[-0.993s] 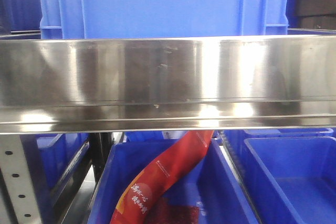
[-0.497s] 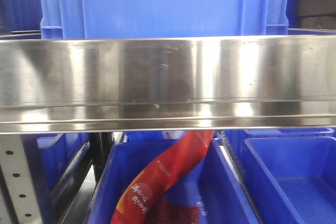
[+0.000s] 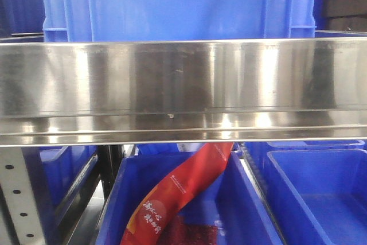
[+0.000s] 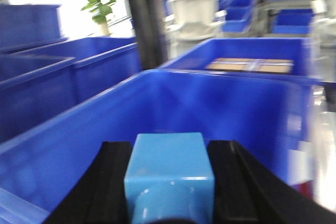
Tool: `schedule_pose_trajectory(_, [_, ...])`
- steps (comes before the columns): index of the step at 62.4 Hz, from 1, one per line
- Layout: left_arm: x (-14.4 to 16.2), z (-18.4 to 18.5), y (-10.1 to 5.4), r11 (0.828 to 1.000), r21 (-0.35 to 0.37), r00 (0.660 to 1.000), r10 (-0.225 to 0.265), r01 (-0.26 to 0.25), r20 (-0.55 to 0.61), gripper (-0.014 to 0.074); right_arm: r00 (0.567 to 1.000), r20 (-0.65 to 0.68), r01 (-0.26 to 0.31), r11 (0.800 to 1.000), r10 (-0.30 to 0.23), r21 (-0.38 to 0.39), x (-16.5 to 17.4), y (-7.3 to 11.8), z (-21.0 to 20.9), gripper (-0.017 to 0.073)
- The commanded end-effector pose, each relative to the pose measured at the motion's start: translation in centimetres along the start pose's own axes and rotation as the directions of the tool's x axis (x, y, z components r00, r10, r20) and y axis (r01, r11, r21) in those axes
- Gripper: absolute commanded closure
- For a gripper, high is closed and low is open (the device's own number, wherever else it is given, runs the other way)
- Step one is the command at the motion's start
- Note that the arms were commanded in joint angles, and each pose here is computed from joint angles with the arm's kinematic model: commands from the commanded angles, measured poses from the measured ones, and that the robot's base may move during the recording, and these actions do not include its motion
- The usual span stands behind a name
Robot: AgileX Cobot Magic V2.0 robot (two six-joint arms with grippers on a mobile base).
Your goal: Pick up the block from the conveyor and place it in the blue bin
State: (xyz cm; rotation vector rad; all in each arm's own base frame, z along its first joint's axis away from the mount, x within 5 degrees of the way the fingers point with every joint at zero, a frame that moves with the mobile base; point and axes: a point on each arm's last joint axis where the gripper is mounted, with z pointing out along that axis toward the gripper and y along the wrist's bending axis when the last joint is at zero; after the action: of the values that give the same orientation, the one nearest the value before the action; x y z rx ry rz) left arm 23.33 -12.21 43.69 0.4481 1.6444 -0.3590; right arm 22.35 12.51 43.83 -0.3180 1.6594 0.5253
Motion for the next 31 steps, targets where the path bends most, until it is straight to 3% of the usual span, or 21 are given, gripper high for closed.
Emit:
schedule_pose_trajectory(1, [-0.4,1.9,-0.4,0.994,0.029,0.994,-0.108,0.108,0.005,0.0705,1.000,0.004,0.008,1.000,-0.008,-0.011,-0.3,0.3,2.4,0.0721])
schedule_pose_trajectory(11, [0.5,4.9,-0.3,0.993,0.026,0.993,-0.113,0.114,-0.044,0.0705,0.998,-0.060,0.007,1.000,-0.007,-0.007,0.3,0.2,6.2,0.0718])
schedule_pose_trajectory(15, [1.1,5.5,-0.3,0.993,0.025,0.991,-0.115,0.116,-0.066,0.0703,0.995,-0.097,0.007,1.000,-0.007,-0.008,0.7,0.2,7.3,0.0658])
schedule_pose_trajectory(20, [1.5,5.9,-0.3,0.993,0.025,0.990,-0.115,0.117,-0.088,0.0644,0.992,-0.125,0.006,1.000,-0.007,-0.006,1.2,0.1,8.3,0.0456])
schedule_pose_trajectory(26, [1.6,6.0,-0.4,0.993,0.027,0.989,-0.114,0.117,-0.097,0.0460,0.987,-0.160,0.005,1.000,-0.006,-0.004,1.9,0.0,9.1,0.0169])
schedule_pose_trajectory(31, [1.7,6.0,-0.4,0.993,0.029,0.987,-0.114,0.118,-0.110,0.0327,0.983,-0.185,0.005,1.000,-0.006,-0.003,2.3,-0.1,9.4,0.0030])
